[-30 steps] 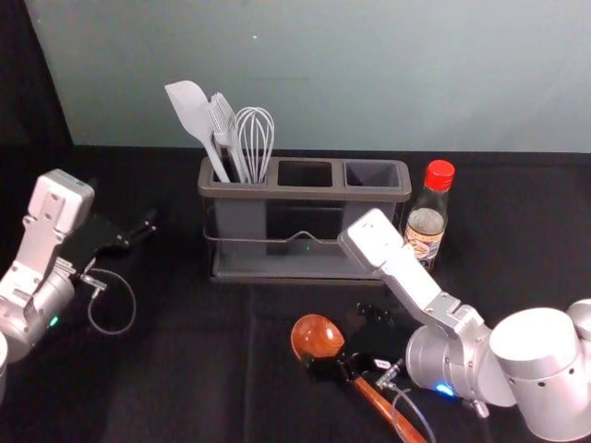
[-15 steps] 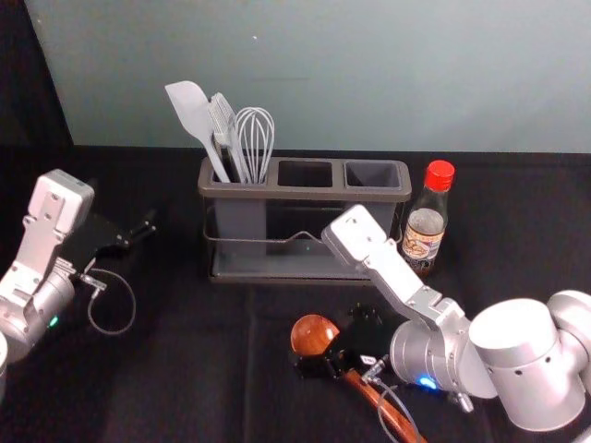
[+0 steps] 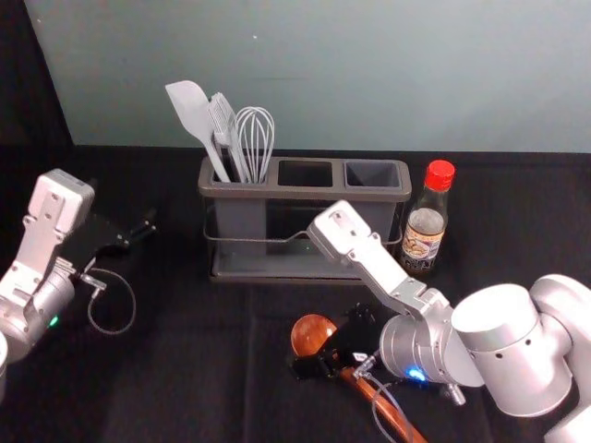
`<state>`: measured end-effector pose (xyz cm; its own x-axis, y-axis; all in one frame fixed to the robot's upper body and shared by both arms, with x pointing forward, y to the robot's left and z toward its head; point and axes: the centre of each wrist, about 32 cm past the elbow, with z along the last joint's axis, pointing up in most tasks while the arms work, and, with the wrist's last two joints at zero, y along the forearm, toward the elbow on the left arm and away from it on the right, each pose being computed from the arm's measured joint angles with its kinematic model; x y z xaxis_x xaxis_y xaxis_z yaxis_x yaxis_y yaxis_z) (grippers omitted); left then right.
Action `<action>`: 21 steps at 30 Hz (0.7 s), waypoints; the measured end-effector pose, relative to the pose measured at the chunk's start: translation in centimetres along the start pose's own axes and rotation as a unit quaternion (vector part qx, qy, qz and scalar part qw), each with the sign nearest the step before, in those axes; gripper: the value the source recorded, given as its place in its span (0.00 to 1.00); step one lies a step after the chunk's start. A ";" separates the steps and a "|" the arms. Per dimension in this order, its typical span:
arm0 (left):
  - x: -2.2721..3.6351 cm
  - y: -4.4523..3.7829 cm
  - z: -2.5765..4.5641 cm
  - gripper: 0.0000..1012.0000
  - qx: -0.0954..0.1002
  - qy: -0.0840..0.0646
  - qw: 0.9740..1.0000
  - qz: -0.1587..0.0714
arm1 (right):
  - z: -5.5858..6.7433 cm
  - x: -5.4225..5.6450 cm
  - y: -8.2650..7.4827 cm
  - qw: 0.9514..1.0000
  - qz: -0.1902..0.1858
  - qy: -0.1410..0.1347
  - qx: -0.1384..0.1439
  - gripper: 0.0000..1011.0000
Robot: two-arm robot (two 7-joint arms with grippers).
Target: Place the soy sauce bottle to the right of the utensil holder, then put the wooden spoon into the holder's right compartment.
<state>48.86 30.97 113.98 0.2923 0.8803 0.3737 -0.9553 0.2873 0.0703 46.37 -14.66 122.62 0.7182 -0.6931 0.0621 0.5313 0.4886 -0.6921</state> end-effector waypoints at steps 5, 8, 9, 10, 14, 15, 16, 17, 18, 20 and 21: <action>0.00 0.00 0.00 0.99 0.000 0.000 1.000 0.000 | 0.1 0.0 0.2 1.000 0.001 0.000 -0.004 0.99; 0.00 0.00 0.00 0.99 0.000 0.000 1.000 0.000 | 0.1 -0.1 0.4 1.000 0.001 -0.001 -0.005 0.99; 0.00 0.00 0.00 0.99 0.000 0.000 1.000 0.000 | 0.1 -0.1 0.4 1.000 0.001 -0.001 -0.006 0.99; 0.00 0.00 0.00 0.99 0.000 0.000 1.000 0.000 | 0.2 -0.1 0.4 1.000 0.001 -0.001 -0.006 0.99; 0.00 0.00 0.00 0.99 0.000 0.000 1.000 0.000 | 0.2 -0.1 0.4 1.000 -0.002 0.000 -0.005 0.99; 0.00 0.00 0.00 0.99 0.000 0.000 1.000 0.000 | 0.2 -0.1 0.3 1.000 -0.002 0.000 -0.004 0.99; 0.00 0.00 0.00 0.99 0.000 0.000 1.000 0.000 | 0.2 -0.1 0.2 1.000 -0.003 0.000 -0.003 0.99; 0.00 0.00 0.00 0.99 0.000 0.000 1.000 0.000 | 0.2 -0.1 0.1 1.000 -0.003 -0.001 -0.001 0.99; 0.00 0.00 0.00 0.99 0.000 0.000 1.000 0.000 | 0.2 -0.1 0.0 1.000 -0.003 -0.001 -0.001 0.99; 0.00 0.00 0.00 0.99 0.000 0.000 1.000 0.000 | 0.2 -0.1 -0.2 1.000 -0.005 -0.002 0.002 0.99; 0.00 0.00 0.00 0.99 0.000 0.000 1.000 0.000 | 0.3 -0.1 -0.2 1.000 -0.005 -0.002 0.003 0.99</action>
<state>48.86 30.97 113.98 0.2923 0.8803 0.3737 -0.9552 0.2873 0.0703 46.27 -14.52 122.95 0.7146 -0.6959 0.0717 0.5407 0.4844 -0.6878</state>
